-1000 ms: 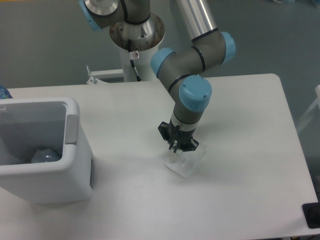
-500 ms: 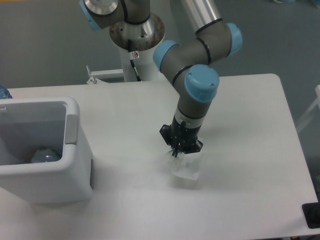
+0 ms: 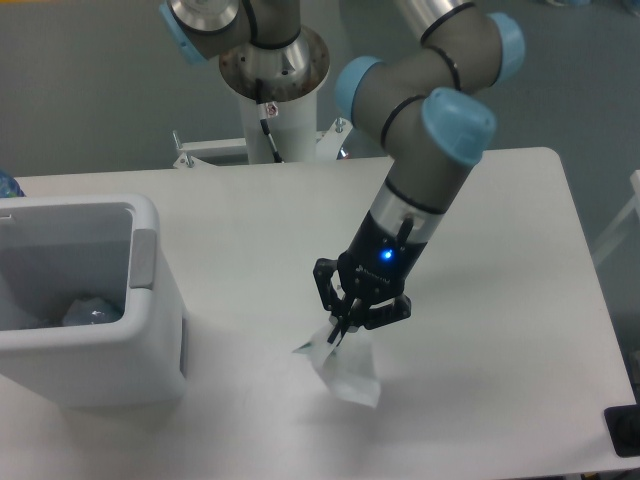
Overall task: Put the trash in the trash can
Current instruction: 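Lift the wrapper and carry it over the trash bin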
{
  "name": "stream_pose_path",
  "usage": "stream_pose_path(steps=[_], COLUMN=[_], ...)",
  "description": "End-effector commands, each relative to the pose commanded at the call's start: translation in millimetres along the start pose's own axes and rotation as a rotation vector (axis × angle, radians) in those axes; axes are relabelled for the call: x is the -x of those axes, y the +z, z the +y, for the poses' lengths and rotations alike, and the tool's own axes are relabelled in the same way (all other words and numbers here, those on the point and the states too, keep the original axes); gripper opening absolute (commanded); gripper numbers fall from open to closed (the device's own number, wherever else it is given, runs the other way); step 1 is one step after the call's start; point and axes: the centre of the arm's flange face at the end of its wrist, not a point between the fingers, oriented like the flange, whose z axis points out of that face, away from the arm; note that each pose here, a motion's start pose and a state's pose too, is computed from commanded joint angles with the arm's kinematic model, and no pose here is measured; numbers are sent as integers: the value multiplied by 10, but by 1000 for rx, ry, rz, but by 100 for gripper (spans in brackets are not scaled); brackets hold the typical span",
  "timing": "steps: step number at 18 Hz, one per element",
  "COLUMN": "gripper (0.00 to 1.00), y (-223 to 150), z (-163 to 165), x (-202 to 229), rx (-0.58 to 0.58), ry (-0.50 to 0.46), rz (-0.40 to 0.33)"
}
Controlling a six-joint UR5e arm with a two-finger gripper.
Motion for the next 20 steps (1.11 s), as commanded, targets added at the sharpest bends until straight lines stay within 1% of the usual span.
stream_pose_path(steps=[2,4,6,8,10,11,12,15,16,17,18,19,20], gripper=[0,0,0,0,0,0,0,0,6,14,29,55,74], y=[-102,-199,-159,-57,-46,30,56,85,128,176,222,270,285], z=[-255,-429,-562,-624,-681,-691,-697,-632,-628,-626,-621,-618,-619], x=[-295,-447,-663,-925,-1230,-1398,-1630,-2057,-2166,-2257,-2325,-2367,-2389], rx=[-55,-108,-139,-134,-129,-118,-112,-101,-94,-89,-83,-83,-89], ry=[-5,19,49,66,73,81,104,154,166,176,186,199,221], rz=[44,90,153,190,210,229,246,277,289,301,312,319,320])
